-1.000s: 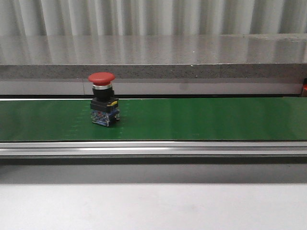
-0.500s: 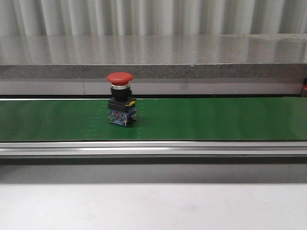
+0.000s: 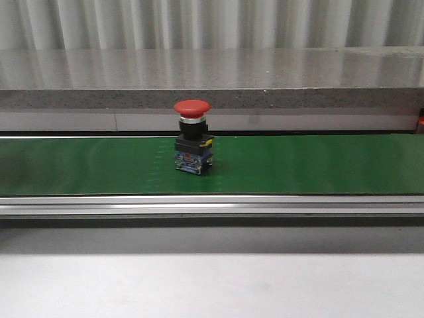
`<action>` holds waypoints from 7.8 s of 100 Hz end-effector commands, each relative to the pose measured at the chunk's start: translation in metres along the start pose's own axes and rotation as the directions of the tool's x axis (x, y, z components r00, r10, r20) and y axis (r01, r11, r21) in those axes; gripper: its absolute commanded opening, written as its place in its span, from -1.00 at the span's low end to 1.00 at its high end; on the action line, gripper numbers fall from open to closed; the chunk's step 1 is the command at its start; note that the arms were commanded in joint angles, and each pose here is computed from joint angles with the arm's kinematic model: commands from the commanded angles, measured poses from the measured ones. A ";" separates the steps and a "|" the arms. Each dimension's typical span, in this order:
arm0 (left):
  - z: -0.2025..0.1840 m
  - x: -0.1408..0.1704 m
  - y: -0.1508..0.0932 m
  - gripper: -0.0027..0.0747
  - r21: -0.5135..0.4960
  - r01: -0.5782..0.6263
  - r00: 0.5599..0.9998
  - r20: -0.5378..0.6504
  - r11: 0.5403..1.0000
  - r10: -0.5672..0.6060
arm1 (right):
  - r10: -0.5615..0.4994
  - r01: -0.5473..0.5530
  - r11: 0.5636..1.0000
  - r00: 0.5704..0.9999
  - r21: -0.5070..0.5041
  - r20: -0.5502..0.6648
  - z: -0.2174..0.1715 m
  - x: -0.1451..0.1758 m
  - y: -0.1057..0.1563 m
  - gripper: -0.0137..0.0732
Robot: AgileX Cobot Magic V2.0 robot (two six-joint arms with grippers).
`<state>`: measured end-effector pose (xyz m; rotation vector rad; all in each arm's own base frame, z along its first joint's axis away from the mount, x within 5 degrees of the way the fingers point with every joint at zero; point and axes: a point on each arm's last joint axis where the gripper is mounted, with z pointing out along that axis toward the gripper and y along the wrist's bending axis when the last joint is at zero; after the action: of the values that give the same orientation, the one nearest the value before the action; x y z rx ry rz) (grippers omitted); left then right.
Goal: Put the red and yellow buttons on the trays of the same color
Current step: 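Set the yellow button on the belt and release it with the left gripper, then lower the right gripper onto the red button at the belt end and grasp, then carry the red button into the red tray and open the right gripper, then move the right gripper back over the belt end above the yellow button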
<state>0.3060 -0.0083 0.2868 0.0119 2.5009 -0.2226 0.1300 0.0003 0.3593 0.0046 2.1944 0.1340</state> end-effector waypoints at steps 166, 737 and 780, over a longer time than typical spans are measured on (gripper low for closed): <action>-0.157 0.139 -0.024 -0.98 -0.006 -0.068 0.769 0.637 0.998 0.056 | -0.009 0.009 1.000 0.998 0.002 0.069 -0.006 -0.009 0.001 -0.75; -0.157 0.139 -0.024 -0.98 -0.006 -0.068 0.769 0.637 0.998 0.056 | 0.077 -0.080 0.974 0.997 0.213 0.023 0.208 -0.183 -0.236 0.50; -0.157 0.139 -0.024 -0.98 -0.006 -0.068 0.769 0.637 0.998 0.056 | -0.005 -0.010 0.989 0.995 0.146 0.103 0.123 -0.206 -0.163 0.49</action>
<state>0.0984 -0.0126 0.3187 0.0419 1.9045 -0.1737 0.3852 -0.1842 0.3932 0.1374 2.2264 -0.0027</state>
